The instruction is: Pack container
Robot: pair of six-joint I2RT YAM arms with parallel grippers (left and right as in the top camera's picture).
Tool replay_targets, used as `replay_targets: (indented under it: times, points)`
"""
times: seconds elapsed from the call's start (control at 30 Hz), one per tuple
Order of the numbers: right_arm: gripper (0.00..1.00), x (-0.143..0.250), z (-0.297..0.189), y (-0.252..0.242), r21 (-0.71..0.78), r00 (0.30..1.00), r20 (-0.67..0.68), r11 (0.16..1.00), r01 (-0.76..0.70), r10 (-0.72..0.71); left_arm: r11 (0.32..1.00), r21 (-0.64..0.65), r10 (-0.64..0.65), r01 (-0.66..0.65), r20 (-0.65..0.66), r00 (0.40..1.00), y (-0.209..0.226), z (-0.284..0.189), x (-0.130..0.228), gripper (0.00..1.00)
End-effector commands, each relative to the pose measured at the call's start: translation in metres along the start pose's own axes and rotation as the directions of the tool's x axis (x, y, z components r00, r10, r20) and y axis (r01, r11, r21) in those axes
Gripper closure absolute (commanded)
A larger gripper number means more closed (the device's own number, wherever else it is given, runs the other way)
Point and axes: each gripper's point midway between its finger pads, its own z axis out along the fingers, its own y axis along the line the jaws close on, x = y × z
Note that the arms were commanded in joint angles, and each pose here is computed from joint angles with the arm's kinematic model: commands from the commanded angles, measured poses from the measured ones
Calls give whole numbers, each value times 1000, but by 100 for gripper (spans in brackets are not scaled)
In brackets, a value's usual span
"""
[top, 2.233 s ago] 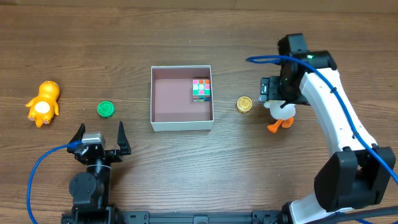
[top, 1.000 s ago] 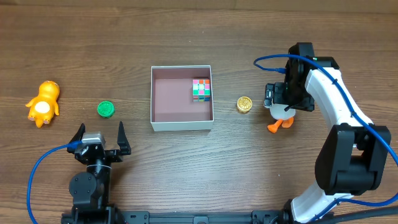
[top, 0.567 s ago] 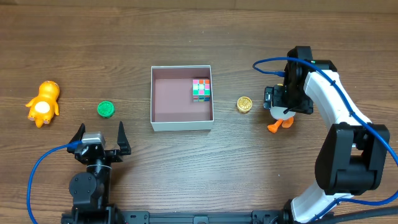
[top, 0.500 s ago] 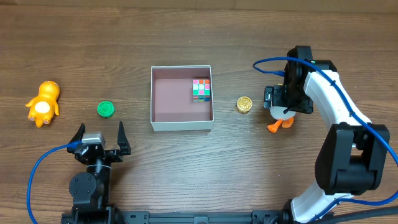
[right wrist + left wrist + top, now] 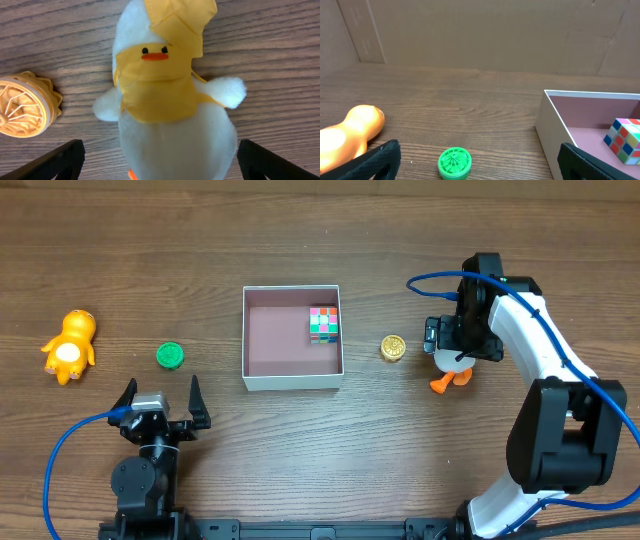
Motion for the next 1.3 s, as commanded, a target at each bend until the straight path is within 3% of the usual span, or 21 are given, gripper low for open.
replay_targets:
  times: [0.0, 0.6, 1.27]
  points:
    - [0, -1, 4, 3, -10, 1000, 0, 1000, 6, -6, 1000, -11, 21, -21, 7, 1000, 2, 0, -1, 0]
    - [0, -45, -17, 6, -18, 987, 159, 1000, 3, 0, 1000, -11, 21, -21, 7, 1000, 2, 0, -1, 0]
    - [0, -14, -1, 2, -5, 999, 47, 1000, -4, 4, 1000, -11, 21, -21, 7, 1000, 2, 0, -1, 0]
